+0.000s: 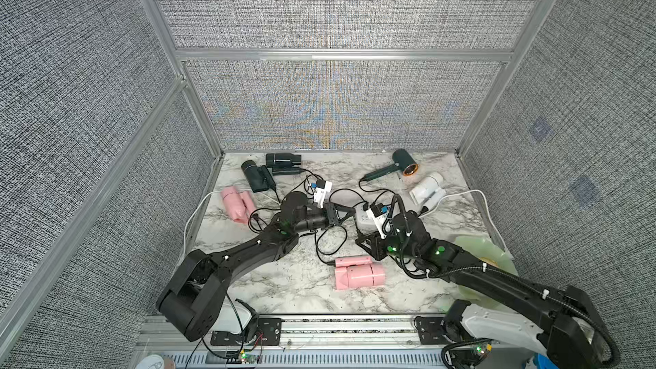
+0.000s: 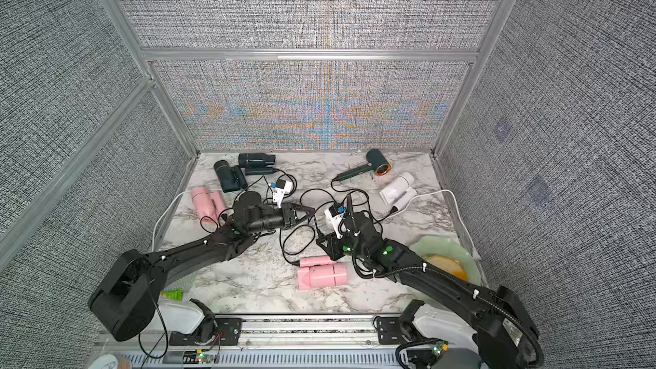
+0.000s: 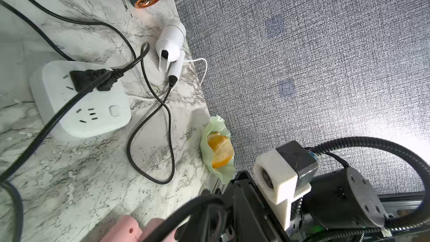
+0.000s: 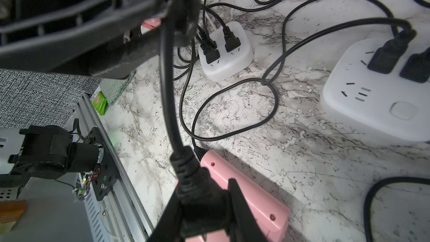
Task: Charge the blow dryers
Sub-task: Pick up the plug from the center of the board.
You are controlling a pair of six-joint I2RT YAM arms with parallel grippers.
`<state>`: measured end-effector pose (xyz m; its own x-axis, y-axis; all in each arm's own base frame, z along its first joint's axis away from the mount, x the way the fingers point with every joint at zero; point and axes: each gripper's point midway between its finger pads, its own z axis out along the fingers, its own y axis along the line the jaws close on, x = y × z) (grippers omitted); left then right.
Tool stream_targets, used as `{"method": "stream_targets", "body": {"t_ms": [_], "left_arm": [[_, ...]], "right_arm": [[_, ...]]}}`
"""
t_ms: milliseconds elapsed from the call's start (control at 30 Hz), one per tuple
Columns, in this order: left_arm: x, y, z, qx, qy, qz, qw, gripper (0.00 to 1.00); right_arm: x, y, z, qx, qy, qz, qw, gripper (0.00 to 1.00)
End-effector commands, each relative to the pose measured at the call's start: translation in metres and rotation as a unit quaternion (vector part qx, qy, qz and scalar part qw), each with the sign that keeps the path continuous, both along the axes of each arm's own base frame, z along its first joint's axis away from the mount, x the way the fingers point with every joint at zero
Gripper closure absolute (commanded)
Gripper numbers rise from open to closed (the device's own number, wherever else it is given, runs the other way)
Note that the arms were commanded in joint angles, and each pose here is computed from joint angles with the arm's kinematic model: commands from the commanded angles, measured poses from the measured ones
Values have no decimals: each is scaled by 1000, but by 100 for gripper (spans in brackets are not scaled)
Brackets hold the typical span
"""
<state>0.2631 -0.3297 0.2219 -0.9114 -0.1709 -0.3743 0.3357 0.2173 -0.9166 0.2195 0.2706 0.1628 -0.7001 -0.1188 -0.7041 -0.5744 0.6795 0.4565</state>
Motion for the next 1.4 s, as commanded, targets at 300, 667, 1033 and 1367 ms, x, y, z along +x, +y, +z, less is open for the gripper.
{"method": "stream_targets", "body": {"t_ms": [300,667,1033,1367], "left_arm": [[-8,-12,8,13,-49,-23,998,98],[-2,-11,2,75,-72,29,994,100],[11,-12,-13,123,-66,65,988,100],[14,-21,-23,156,-63,73,983,100]], "right_arm": [[13,-7,-2,0,-5,-46,999,79],[14,-18,1,-9,10,-73,997,45],[-3,-38,5,-37,26,-97,994,37],[-4,-50,2,-45,69,-148,986,54]]}}
